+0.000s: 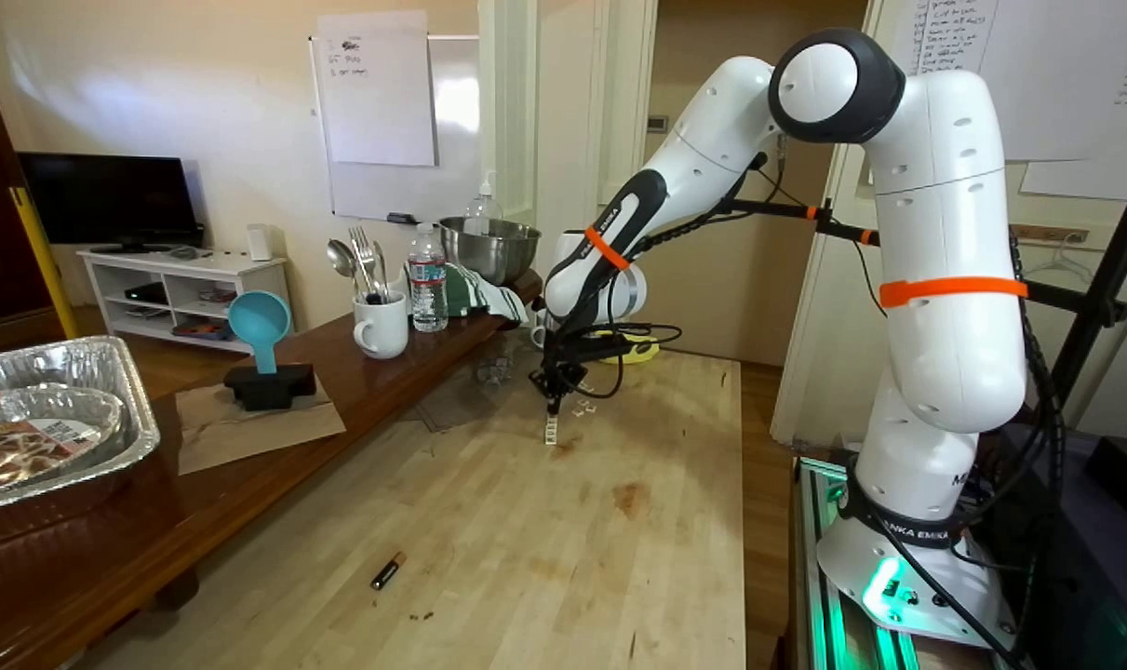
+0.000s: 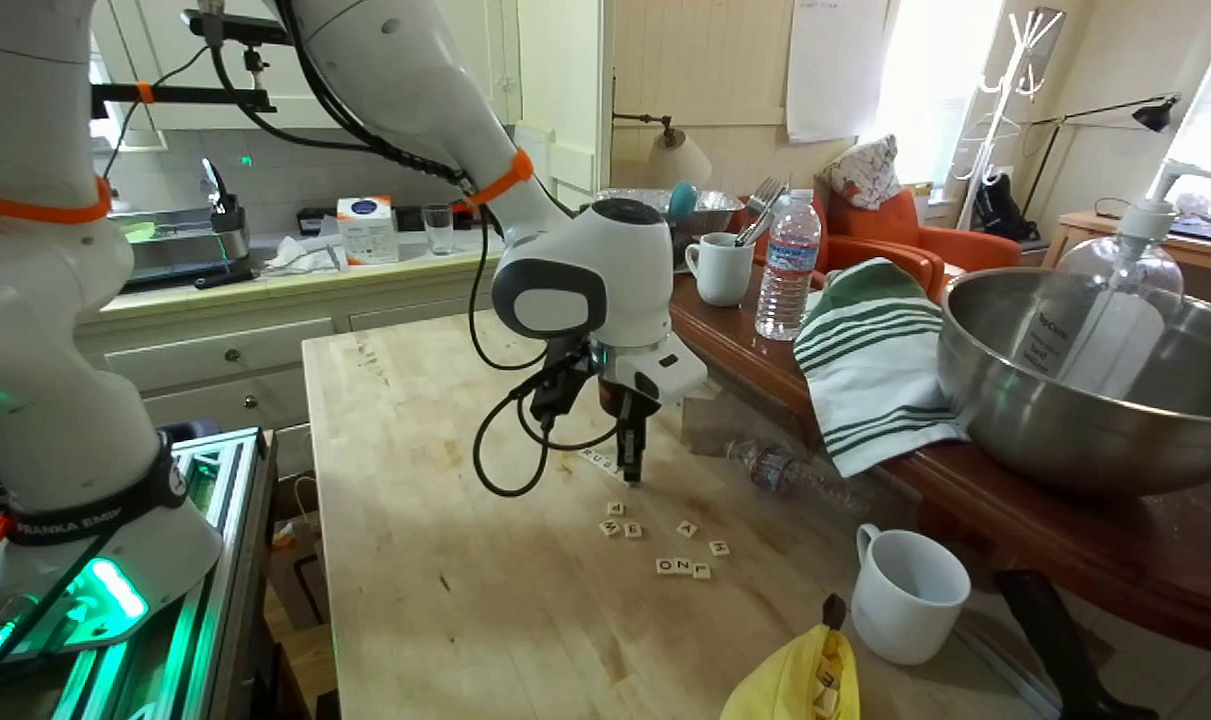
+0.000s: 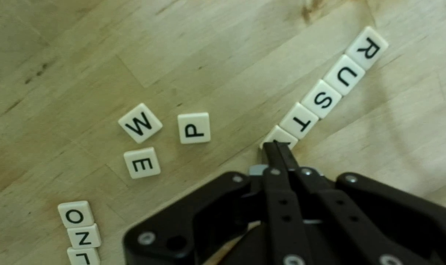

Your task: Create the word 'Rusty' using the tiles.

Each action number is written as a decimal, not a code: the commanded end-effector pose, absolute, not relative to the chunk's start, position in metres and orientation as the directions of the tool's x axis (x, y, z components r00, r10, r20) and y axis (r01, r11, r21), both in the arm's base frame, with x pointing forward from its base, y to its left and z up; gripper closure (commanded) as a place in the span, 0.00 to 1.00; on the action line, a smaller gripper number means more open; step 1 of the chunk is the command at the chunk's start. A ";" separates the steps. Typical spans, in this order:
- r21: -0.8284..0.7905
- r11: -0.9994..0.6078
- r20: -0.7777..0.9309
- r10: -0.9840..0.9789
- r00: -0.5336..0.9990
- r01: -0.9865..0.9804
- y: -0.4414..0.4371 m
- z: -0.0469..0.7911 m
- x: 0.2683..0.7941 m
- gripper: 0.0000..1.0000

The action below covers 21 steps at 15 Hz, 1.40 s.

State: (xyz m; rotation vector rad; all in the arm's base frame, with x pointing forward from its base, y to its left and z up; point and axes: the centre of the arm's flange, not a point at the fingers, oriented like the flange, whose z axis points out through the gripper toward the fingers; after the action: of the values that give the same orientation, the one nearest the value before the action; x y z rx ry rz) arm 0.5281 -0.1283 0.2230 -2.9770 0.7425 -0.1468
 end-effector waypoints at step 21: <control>0.003 -0.978 0.073 -0.207 0.976 -0.208 -0.158 0.214 0.484 1.00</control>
State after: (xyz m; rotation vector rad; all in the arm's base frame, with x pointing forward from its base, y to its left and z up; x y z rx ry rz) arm 0.4925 -0.1557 0.2212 -3.1119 0.3843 -0.1003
